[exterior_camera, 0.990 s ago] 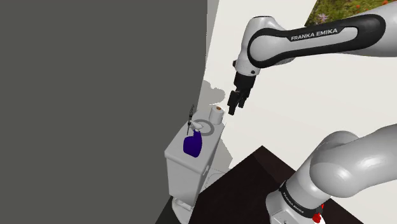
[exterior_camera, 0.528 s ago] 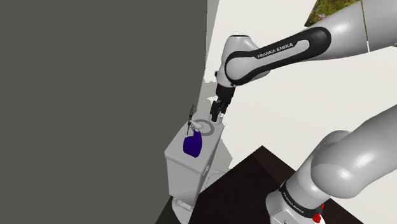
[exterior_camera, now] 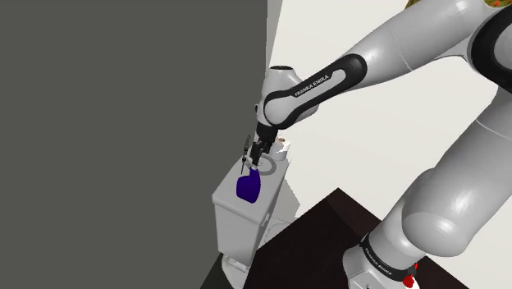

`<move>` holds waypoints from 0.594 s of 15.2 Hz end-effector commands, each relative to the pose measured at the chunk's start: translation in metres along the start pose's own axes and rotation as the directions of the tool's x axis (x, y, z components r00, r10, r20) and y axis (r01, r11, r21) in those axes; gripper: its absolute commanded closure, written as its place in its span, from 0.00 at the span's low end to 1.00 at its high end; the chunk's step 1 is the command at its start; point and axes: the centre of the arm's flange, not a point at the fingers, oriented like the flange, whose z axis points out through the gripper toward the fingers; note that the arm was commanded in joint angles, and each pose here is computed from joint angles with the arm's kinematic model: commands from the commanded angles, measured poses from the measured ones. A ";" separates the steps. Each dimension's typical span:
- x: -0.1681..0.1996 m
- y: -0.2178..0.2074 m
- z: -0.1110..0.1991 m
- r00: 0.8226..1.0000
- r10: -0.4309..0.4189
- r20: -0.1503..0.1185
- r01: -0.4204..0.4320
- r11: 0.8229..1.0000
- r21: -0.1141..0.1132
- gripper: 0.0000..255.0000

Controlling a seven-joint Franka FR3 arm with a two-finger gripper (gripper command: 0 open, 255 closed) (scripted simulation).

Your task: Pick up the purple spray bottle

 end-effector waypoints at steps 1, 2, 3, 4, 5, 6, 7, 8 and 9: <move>0.004 -0.002 0.012 1.000 -0.005 -0.004 0.005 1.000 -0.001 0.00; 0.004 -0.002 0.018 1.000 -0.005 -0.004 0.005 1.000 -0.001 0.00; 0.004 -0.002 0.023 1.000 -0.005 -0.004 0.005 1.000 -0.001 0.00; 0.005 -0.001 0.028 1.000 -0.005 -0.004 0.005 1.000 -0.001 0.00; 0.005 -0.001 0.033 1.000 -0.005 -0.004 0.005 1.000 -0.001 0.00; 0.005 -0.001 0.039 1.000 -0.005 -0.004 0.005 1.000 -0.001 0.00; 0.005 -0.001 0.042 1.000 -0.005 -0.004 0.005 1.000 -0.001 0.00; 0.005 -0.001 0.042 1.000 -0.005 -0.004 0.005 1.000 -0.001 0.00; 0.005 -0.001 0.042 1.000 -0.005 -0.004 0.005 1.000 -0.001 1.00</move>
